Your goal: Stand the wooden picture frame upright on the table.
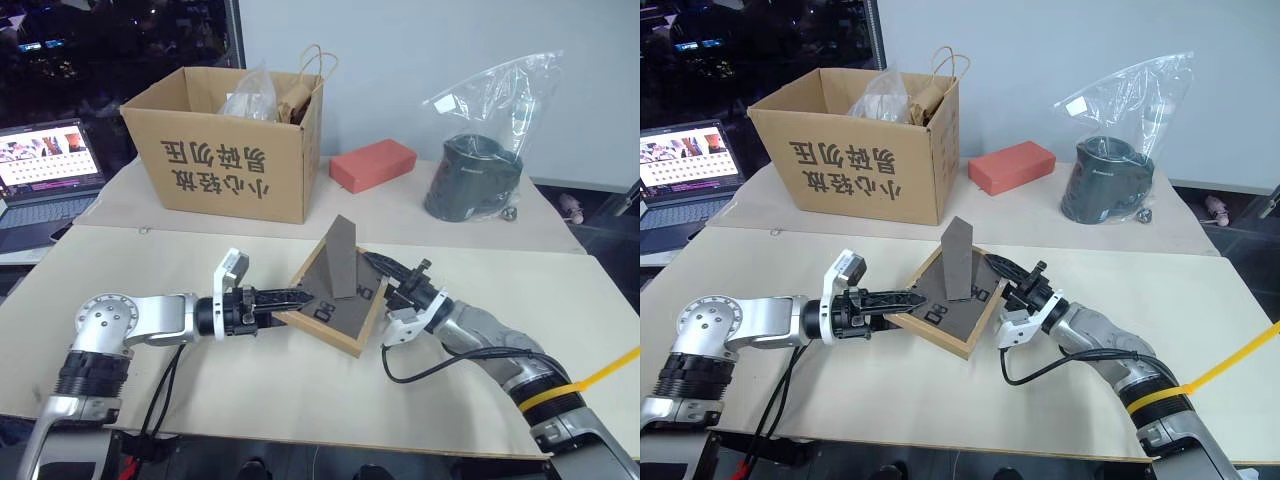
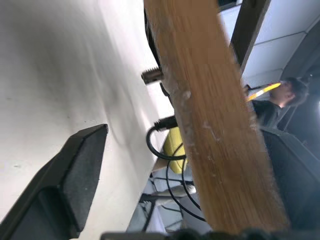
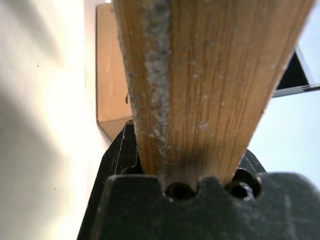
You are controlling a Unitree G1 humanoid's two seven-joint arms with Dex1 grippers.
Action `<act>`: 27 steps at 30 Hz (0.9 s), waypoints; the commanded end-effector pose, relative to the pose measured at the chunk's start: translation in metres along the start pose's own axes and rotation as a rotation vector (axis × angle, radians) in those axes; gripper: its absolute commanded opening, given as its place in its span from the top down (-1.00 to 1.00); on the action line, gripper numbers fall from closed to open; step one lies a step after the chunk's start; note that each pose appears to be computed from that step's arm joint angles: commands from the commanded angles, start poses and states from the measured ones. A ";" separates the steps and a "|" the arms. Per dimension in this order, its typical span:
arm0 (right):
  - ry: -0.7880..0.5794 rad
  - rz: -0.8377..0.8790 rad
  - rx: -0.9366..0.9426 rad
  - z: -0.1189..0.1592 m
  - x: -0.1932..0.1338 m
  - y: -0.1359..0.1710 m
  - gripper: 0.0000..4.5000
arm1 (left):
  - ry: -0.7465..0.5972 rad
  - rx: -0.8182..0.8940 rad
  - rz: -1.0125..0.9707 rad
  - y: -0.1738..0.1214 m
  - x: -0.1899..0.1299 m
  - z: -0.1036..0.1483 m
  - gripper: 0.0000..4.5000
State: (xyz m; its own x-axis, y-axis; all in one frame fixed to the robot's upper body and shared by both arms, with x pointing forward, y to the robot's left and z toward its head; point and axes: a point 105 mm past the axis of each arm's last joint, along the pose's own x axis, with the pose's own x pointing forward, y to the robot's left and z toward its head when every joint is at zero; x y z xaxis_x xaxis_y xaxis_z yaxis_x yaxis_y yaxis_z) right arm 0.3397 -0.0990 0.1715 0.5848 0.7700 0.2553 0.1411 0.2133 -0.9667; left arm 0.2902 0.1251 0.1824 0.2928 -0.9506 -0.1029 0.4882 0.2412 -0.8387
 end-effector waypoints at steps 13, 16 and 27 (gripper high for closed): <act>0.281 0.044 1.184 -0.073 0.018 -0.010 0.45 | -0.115 0.703 0.263 -0.010 -0.047 0.008 -1.00; 0.365 0.050 1.472 -0.089 0.015 -0.003 0.45 | -0.043 0.850 0.280 -0.003 -0.042 -0.009 -1.00; 0.387 0.261 1.829 -0.072 0.012 0.037 0.45 | -0.103 0.917 0.240 -0.005 -0.043 -0.008 -1.00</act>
State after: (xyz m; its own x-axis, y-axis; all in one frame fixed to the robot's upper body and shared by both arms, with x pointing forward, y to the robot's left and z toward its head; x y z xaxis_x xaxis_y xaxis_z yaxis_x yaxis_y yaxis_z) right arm 0.4088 -0.1275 0.1247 0.6222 0.7570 -0.1997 -0.7079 0.6529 0.2692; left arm 0.2695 0.1634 0.1748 0.5177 -0.8381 -0.1720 0.8389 0.5367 -0.0901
